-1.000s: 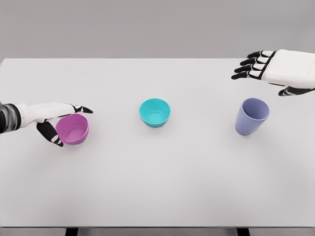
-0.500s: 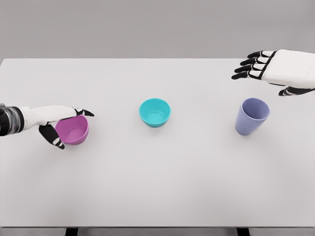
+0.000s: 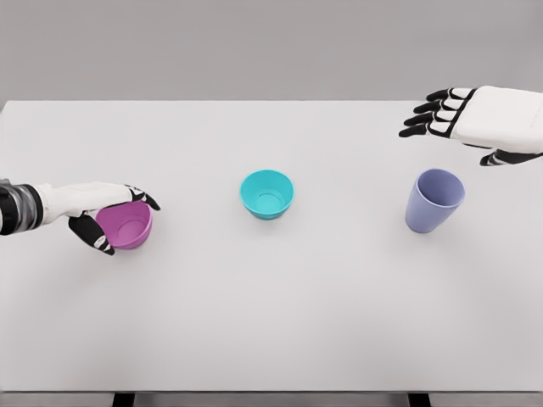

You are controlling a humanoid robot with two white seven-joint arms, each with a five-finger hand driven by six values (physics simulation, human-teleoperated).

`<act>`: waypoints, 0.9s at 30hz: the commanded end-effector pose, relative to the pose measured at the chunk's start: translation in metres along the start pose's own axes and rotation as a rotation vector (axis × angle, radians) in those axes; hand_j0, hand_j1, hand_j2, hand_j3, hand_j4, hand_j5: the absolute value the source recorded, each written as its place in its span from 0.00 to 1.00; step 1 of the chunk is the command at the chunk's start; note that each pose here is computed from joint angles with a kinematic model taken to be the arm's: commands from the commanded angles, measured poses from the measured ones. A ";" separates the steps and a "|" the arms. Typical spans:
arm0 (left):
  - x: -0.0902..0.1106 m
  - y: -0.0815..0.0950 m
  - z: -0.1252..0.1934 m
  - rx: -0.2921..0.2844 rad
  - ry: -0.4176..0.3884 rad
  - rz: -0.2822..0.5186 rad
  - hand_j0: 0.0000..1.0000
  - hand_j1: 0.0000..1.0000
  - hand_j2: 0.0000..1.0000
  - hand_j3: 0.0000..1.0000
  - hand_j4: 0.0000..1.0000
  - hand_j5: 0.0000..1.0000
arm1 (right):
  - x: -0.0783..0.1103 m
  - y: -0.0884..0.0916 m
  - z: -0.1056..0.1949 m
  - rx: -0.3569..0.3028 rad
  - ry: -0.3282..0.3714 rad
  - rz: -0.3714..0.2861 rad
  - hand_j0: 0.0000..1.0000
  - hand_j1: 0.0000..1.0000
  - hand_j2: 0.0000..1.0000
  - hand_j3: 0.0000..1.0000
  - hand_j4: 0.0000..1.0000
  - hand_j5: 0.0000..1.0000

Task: Stacking bowl and cup with both arms

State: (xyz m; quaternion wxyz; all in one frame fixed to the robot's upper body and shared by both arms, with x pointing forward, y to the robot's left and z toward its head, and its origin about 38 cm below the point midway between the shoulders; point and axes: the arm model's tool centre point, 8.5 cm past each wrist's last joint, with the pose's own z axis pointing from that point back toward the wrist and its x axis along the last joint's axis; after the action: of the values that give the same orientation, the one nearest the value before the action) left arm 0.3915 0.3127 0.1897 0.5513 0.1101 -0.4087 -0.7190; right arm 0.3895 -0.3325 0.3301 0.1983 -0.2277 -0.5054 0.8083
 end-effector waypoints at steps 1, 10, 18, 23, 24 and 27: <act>0.000 0.000 0.000 0.000 0.000 0.001 0.75 0.75 0.75 0.75 0.75 0.75 | 0.000 0.000 0.001 -0.002 0.002 -0.004 1.00 1.00 1.00 1.00 1.00 1.00; 0.004 0.011 0.005 0.023 -0.021 -0.015 0.70 0.70 0.70 0.70 0.70 0.70 | 0.000 0.001 0.000 0.001 -0.001 -0.006 1.00 1.00 1.00 1.00 1.00 1.00; 0.014 0.024 0.008 0.051 -0.074 -0.065 0.68 0.68 0.68 0.68 0.68 0.68 | 0.000 0.000 0.000 0.000 -0.001 -0.004 1.00 1.00 1.00 1.00 1.00 1.00; 0.027 0.031 0.005 0.068 -0.141 -0.106 0.68 0.68 0.68 0.68 0.68 0.68 | 0.000 0.000 0.000 0.000 -0.001 -0.004 1.00 1.00 1.00 1.00 1.00 1.00; 0.029 0.032 0.005 0.071 -0.151 -0.114 0.68 0.68 0.68 0.68 0.68 0.68 | 0.000 0.001 0.000 0.001 -0.001 -0.006 1.00 1.00 1.00 1.00 1.00 1.00; 0.037 0.036 0.001 0.082 -0.177 -0.120 0.68 0.68 0.68 0.68 0.68 0.68 | 0.000 0.001 0.000 0.001 -0.001 -0.006 1.00 1.00 1.00 1.00 1.00 1.00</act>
State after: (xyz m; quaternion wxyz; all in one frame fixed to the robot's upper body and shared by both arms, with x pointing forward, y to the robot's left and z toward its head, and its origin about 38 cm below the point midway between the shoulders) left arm 0.4027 0.2831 0.2283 0.4691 0.1001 -0.4728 -0.7392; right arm 0.3896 -0.3320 0.3292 0.1983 -0.2264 -0.5048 0.8091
